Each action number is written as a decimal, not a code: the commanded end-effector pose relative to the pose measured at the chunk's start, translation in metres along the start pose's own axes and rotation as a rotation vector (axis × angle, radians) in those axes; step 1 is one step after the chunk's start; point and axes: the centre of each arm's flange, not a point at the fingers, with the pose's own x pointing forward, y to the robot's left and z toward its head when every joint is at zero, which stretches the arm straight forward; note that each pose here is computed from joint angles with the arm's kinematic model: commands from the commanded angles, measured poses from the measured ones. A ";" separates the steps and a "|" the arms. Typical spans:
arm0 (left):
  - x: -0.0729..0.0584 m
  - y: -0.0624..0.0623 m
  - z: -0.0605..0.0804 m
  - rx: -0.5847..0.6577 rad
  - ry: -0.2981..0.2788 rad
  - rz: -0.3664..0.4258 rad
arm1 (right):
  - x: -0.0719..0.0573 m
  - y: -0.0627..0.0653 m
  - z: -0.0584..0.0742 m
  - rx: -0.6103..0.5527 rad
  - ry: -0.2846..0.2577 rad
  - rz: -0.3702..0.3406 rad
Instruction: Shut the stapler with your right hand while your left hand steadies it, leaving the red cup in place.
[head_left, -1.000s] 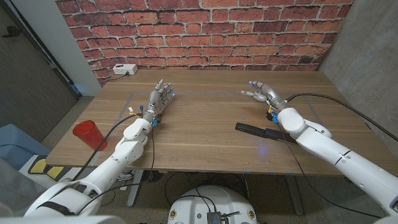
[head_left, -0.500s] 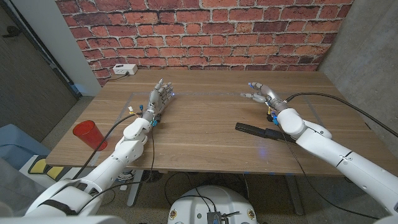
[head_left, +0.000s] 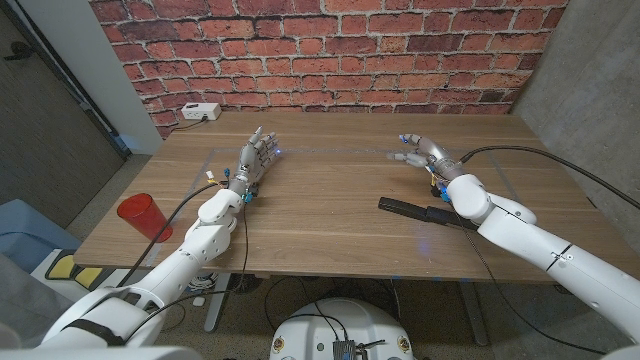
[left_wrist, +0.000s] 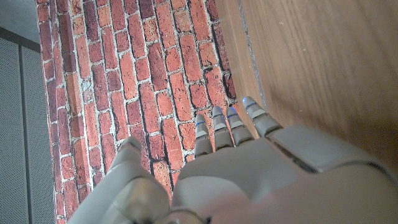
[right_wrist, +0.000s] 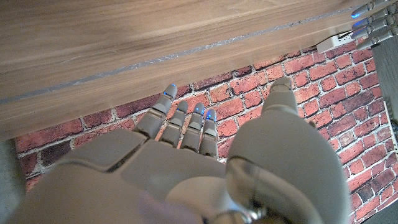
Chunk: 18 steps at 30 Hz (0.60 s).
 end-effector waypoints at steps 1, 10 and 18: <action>0.001 -0.001 -0.003 -0.004 0.005 0.002 | -0.009 -0.003 0.002 -0.073 0.012 0.003; 0.001 0.000 0.000 0.004 0.005 0.000 | -0.012 -0.001 0.005 -0.115 0.010 0.011; 0.001 0.003 0.001 0.001 0.001 0.006 | -0.016 0.001 0.011 -0.145 0.001 0.025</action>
